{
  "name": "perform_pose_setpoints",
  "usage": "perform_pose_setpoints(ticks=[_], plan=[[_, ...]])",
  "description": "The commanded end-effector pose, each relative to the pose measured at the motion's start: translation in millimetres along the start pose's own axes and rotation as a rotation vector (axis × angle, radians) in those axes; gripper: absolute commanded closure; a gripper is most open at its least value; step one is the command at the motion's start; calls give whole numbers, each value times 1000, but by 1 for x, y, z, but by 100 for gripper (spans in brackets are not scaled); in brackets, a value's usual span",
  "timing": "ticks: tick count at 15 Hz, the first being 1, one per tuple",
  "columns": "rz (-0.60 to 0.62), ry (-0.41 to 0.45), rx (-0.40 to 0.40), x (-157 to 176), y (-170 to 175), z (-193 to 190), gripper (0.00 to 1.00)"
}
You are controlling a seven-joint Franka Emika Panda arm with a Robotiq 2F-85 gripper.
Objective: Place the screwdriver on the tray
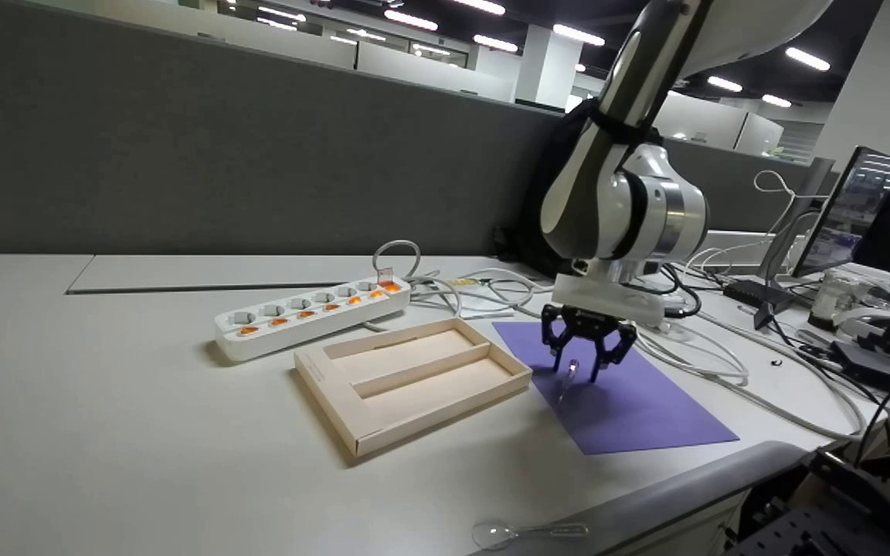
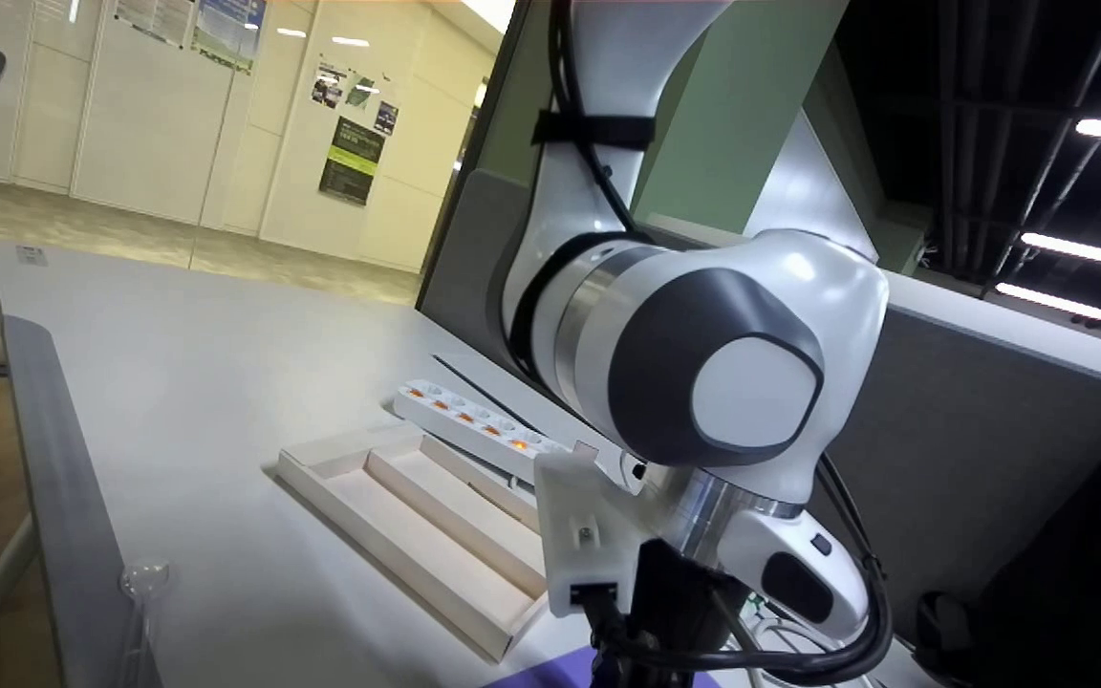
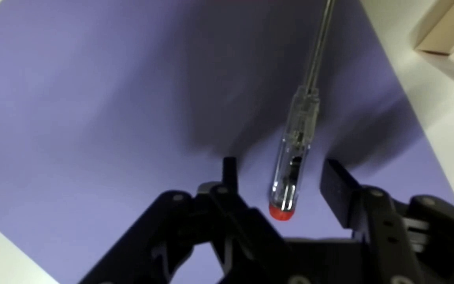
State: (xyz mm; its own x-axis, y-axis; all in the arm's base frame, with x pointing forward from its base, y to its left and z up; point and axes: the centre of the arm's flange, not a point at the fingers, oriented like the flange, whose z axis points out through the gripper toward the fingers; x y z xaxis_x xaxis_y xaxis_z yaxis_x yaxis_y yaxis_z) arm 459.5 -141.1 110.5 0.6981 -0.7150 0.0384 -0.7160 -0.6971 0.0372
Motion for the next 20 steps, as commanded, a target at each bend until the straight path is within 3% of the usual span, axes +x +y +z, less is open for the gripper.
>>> perform_pose_setpoints(ticks=[1, 5, 6, 8, 14, 20], plan=[[-9, 18, 19, 1, -6, -2, 72], [-43, 38, 50, -8, -13, -14, 98], [-53, 40, 58, -9, -15, -17, 100], [-77, 51, 74, -15, -18, -26, 96], [-137, 95, 131, -32, -38, -64, 96], [-45, 77, 229, -42, -77, -81, 96]])
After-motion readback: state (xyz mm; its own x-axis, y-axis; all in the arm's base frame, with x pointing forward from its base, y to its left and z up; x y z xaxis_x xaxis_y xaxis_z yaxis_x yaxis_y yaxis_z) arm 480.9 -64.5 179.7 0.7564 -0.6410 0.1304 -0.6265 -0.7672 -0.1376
